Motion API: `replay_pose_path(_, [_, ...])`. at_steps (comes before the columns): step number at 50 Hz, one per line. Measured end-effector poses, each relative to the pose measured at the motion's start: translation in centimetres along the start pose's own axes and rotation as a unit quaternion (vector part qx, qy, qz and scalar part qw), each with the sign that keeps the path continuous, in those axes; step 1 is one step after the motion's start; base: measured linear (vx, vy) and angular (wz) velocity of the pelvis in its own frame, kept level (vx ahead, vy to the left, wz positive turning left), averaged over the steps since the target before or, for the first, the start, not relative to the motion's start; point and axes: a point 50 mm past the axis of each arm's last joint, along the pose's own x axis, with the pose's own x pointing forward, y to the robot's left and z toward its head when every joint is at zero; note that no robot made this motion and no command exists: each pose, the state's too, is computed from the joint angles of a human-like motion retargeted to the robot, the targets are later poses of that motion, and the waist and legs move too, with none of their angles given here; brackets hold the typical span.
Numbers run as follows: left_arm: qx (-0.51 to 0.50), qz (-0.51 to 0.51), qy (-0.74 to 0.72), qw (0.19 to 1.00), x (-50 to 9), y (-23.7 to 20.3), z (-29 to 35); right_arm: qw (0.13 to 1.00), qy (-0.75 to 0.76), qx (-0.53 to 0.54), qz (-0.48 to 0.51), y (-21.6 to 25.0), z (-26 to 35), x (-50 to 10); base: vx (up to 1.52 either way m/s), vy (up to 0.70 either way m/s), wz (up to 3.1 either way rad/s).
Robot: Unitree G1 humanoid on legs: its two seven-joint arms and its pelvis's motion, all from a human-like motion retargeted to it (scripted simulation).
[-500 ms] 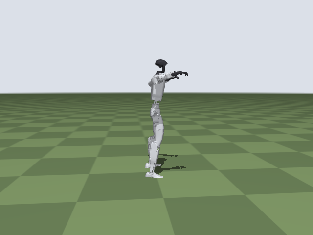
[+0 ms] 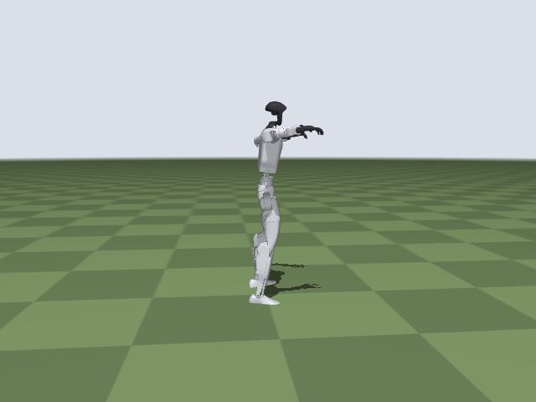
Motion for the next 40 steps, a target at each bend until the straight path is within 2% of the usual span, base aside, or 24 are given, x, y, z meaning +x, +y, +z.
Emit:
replay_pose_path(26, [-0.009, 0.017, 0.020, 1.000, -0.6, -0.3, -0.5, 0.999, 0.046, -0.006, 0.006, 0.7, -1.6, -0.9, 0.00, 0.00, 0.00])
replay_pose_path(40, [0.022, 0.016, 0.033, 0.999, -1.3, 1.3, -0.6, 0.997, 0.052, -0.050, -0.017, -1.7, -1.4, -1.4, 0.00, 0.00, 0.00])
